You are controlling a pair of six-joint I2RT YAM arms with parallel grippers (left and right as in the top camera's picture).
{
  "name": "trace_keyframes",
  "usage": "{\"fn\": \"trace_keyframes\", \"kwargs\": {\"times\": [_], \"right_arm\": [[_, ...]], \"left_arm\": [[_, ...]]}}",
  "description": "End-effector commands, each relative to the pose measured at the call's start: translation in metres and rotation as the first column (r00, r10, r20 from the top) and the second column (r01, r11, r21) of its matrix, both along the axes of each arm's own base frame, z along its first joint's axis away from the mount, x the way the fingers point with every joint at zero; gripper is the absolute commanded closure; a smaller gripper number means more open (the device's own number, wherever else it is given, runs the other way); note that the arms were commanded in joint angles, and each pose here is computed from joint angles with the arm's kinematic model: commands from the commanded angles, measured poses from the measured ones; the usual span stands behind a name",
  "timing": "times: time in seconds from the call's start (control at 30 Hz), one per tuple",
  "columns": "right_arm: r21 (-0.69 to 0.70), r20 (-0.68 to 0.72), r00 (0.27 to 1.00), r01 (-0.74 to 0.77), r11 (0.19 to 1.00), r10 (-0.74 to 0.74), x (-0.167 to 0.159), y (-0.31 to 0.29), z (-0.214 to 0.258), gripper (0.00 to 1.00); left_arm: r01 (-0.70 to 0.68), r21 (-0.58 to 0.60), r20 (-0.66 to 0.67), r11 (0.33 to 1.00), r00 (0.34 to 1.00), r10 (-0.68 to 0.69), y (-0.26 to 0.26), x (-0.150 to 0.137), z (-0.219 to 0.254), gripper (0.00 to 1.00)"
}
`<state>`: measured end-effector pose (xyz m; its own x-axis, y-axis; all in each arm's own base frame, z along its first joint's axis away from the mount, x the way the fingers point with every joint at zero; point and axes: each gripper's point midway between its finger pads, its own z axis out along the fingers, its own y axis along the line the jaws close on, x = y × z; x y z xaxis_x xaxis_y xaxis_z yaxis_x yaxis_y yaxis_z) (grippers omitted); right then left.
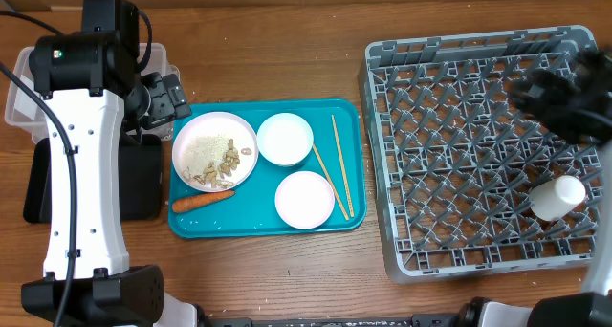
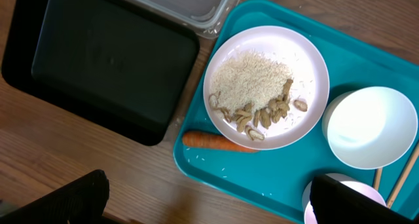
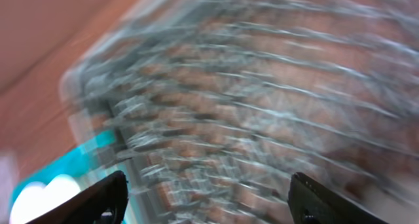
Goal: Sort waste into correct bins and load items into the dishwasher
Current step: 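Reach the right gripper to the pink bowl and grasp its rim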
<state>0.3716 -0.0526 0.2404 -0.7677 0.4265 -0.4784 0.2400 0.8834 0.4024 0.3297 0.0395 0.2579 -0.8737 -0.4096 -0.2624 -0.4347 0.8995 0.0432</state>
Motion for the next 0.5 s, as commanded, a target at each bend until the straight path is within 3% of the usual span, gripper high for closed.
{"fn": "trace_keyframes", "kwargs": {"times": [0.0,0.2,0.47], "right_arm": [[-0.017,0.072,0.96,-0.271,0.963,0.271,0.013,0.086,0.014,0.17],[-0.074,-0.038,0.829,-0.559,0.826,0.558,0.002,0.199,-0.03,0.17],[0.008,-0.284,0.638,-0.745,0.667,0.716,-0.037,0.283,-0.123,0.17]], "left_arm": [[0.024,-0.004,-0.004,1.0,1.0,-0.024,-0.002,-0.001,0.002,0.0],[0.021,-0.005,-0.003,1.0,1.0,-0.021,-0.002,-0.001,0.002,0.0],[0.021,-0.005,-0.004,1.0,1.0,-0.021,-0.002,-0.001,0.001,0.0]]}}
